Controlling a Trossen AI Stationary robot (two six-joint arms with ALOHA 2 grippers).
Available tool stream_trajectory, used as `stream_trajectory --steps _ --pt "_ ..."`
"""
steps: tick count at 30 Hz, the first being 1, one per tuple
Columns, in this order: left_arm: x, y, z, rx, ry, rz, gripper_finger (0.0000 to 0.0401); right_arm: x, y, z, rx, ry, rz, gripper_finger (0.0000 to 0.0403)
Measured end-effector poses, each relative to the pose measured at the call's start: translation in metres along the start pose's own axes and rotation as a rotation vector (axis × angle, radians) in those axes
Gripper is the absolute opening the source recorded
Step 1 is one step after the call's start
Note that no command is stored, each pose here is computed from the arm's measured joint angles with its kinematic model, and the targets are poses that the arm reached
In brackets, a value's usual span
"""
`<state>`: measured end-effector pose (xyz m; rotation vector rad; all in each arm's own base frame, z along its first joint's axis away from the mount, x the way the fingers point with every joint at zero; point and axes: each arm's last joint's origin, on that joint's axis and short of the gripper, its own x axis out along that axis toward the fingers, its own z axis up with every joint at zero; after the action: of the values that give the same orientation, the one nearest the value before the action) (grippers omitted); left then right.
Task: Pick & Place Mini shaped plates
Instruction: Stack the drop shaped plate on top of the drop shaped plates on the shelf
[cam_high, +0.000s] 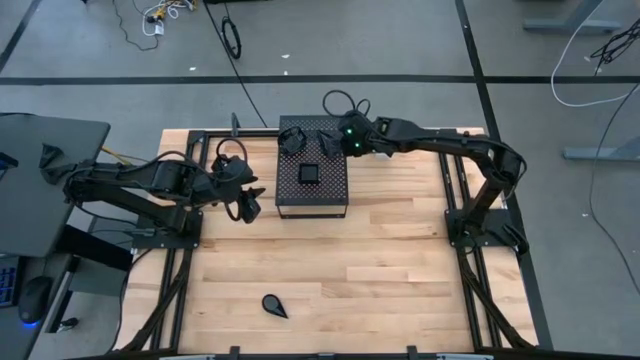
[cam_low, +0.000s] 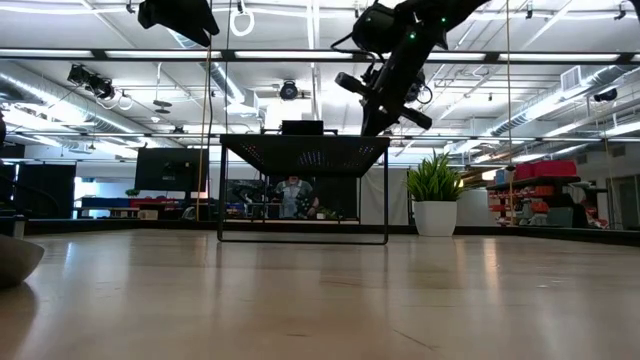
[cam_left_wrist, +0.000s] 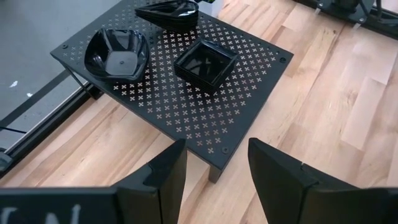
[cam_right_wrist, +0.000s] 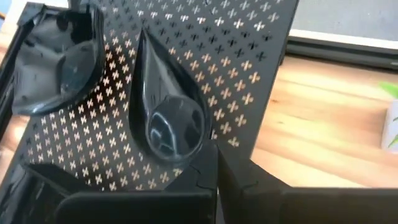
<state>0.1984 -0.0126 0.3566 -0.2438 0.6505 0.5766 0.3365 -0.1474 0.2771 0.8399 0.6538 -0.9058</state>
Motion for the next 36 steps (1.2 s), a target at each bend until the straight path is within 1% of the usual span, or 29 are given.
stream_trajectory --steps 6,16,21,25,28,30,33,36 --pt "0.0 0.0 0.0 0.002 0.0 -0.001 0.0177 -0.002 0.008 -0.007 -0.012 -0.002 0.021 0.0004" --pt "0.0 0.0 0.0 0.002 0.0 -0.001 0.0177 -0.009 0.019 -0.021 -0.043 0.038 0.056 0.0004" --pt "0.0 0.0 0.0 0.002 0.001 0.0 0.0177 -0.03 0.027 -0.025 -0.056 0.006 0.115 0.0004" --pt "0.0 0.0 0.0 0.003 0.001 0.0 0.0177 -0.052 0.036 -0.034 -0.113 -0.034 0.156 0.0004" --pt "0.0 0.0 0.0 0.002 0.002 0.0 0.0177 -0.07 0.046 -0.048 -0.156 -0.061 0.191 0.0004" --pt "0.0 0.0 0.0 0.0 0.004 -0.004 0.0177 -0.08 0.054 -0.063 -0.199 -0.055 0.223 0.0004" --pt "0.0 -0.001 -0.001 0.005 0.021 -0.029 0.0177 -0.094 0.069 -0.093 -0.284 -0.017 0.281 0.0004" --pt "-0.001 -0.003 -0.002 0.026 0.053 -0.086 0.0177 -0.11 0.08 -0.125 -0.366 0.027 0.34 0.0004"
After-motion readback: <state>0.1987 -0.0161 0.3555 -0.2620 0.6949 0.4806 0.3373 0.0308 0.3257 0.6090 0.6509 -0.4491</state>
